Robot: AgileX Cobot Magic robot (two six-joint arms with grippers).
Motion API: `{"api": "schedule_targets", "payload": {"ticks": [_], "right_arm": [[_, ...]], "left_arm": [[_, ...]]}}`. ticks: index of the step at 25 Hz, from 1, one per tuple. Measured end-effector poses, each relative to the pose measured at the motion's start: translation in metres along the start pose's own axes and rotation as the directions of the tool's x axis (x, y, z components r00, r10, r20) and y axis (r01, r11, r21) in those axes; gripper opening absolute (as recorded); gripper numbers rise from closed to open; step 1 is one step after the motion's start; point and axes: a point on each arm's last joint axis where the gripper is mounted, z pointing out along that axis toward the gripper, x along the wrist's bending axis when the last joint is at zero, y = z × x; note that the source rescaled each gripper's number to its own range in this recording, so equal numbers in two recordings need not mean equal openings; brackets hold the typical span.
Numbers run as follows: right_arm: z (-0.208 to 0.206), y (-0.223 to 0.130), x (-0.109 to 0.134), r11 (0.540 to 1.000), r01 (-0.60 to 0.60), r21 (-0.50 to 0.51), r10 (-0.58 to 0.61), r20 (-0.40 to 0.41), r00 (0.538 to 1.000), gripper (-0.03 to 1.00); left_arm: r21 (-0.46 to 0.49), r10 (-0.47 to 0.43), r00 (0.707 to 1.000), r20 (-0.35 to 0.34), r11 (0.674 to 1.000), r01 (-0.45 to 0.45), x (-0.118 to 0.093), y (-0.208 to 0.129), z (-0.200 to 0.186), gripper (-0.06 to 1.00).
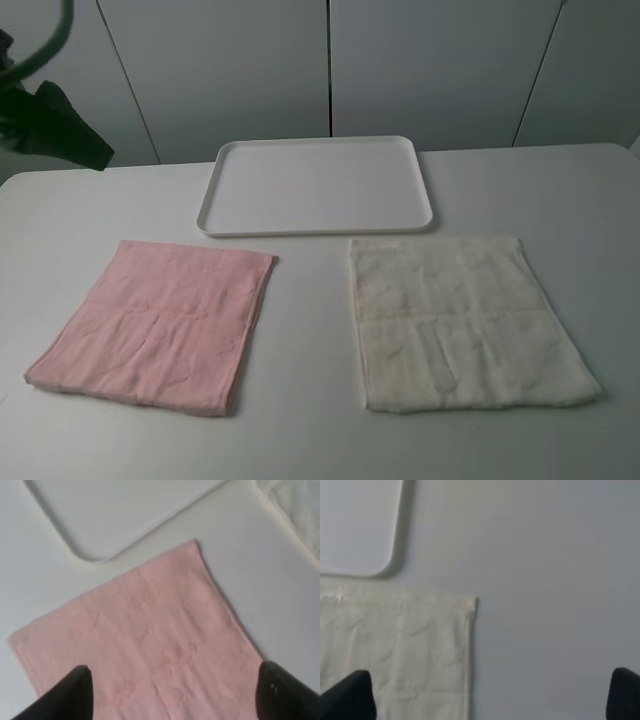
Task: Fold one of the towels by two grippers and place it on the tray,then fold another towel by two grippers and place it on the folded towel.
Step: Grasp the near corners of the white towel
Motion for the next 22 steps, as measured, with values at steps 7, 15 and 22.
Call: {"api": "schedule_targets", "payload": {"ticks": [7, 15, 22], "right_arm": [[0.06, 0.01, 0.005, 0.976, 0.056, 0.212, -0.03, -0.125, 0.992, 1.0], [0.1, 0.012, 0.007, 0.875, 0.397, 0.277, -0.309, -0.31, 0.899, 1.0], [0.108, -0.01, -0.001, 0.643, 0.705, 0.298, -0.584, -0.404, 0.704, 1.0]], "left_arm": [[0.144, 0.231, 0.968, 0.101, 0.959, -0.243, -0.036, 0.024, 0.071, 0.86], [0.168, 0.339, 0.929, 0.148, 0.917, -0.361, -0.048, 0.028, 0.09, 0.86], [0.172, 0.377, 0.916, 0.14, 0.902, -0.397, -0.046, 0.028, 0.09, 0.86]]}}
